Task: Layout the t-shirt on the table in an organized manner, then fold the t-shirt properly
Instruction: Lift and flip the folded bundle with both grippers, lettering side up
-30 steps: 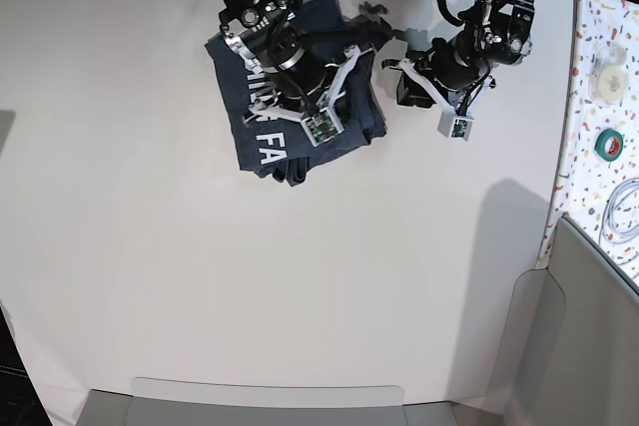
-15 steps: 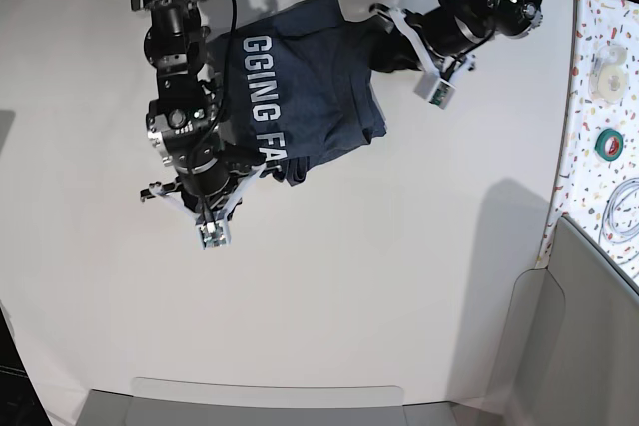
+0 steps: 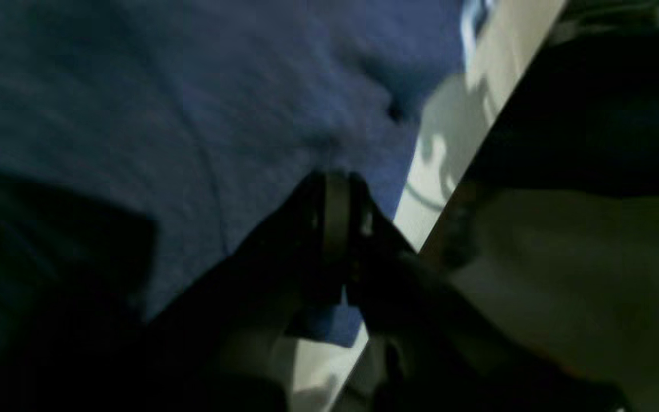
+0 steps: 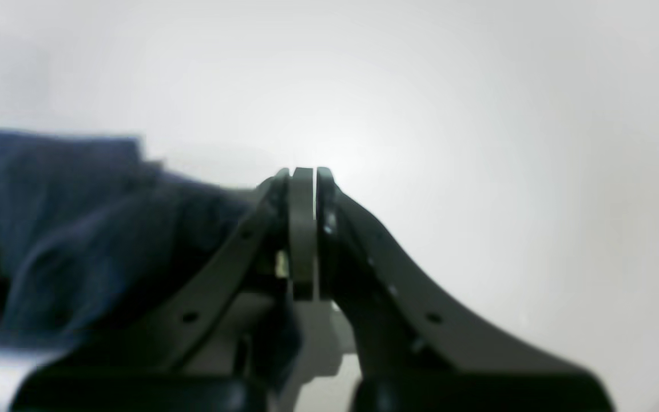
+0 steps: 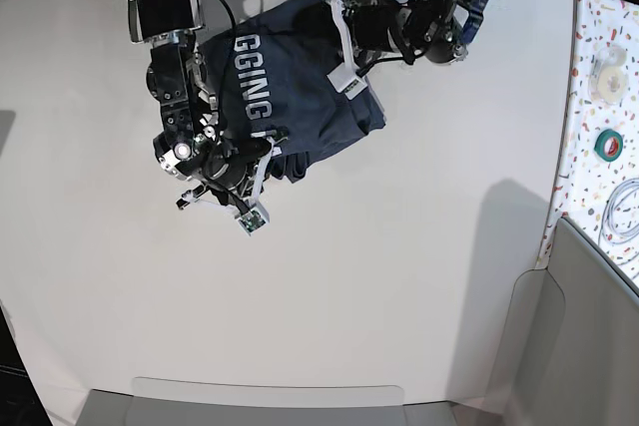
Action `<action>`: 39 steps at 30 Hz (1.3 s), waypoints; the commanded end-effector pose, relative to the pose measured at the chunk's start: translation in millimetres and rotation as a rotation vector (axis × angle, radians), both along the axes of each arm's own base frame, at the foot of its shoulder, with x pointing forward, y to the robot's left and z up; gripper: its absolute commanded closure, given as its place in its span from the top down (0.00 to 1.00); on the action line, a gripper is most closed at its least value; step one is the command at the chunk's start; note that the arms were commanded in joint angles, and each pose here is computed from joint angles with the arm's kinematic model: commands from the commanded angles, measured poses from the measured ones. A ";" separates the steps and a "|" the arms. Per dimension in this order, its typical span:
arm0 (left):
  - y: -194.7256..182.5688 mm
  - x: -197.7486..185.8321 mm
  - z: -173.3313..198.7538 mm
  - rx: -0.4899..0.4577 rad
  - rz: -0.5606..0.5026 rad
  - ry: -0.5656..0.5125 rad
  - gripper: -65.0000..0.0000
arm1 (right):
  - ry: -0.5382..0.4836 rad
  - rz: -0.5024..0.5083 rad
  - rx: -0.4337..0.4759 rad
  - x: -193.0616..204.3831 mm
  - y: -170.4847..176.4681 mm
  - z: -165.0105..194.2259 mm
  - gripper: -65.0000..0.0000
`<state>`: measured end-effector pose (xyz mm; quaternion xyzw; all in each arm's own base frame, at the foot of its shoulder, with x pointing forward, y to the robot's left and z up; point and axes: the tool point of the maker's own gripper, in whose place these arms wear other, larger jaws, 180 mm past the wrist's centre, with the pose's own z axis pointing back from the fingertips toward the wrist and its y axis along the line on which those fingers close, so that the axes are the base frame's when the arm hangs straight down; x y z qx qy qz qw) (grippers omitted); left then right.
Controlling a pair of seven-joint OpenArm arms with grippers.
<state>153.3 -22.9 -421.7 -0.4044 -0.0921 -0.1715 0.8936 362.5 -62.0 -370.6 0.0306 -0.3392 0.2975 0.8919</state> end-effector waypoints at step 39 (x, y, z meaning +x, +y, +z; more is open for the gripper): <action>130.6 157.0 113.0 0.028 0.862 -0.308 0.06 | -0.155 -0.364 0.138 -64.2 -81.8 70.4 0.00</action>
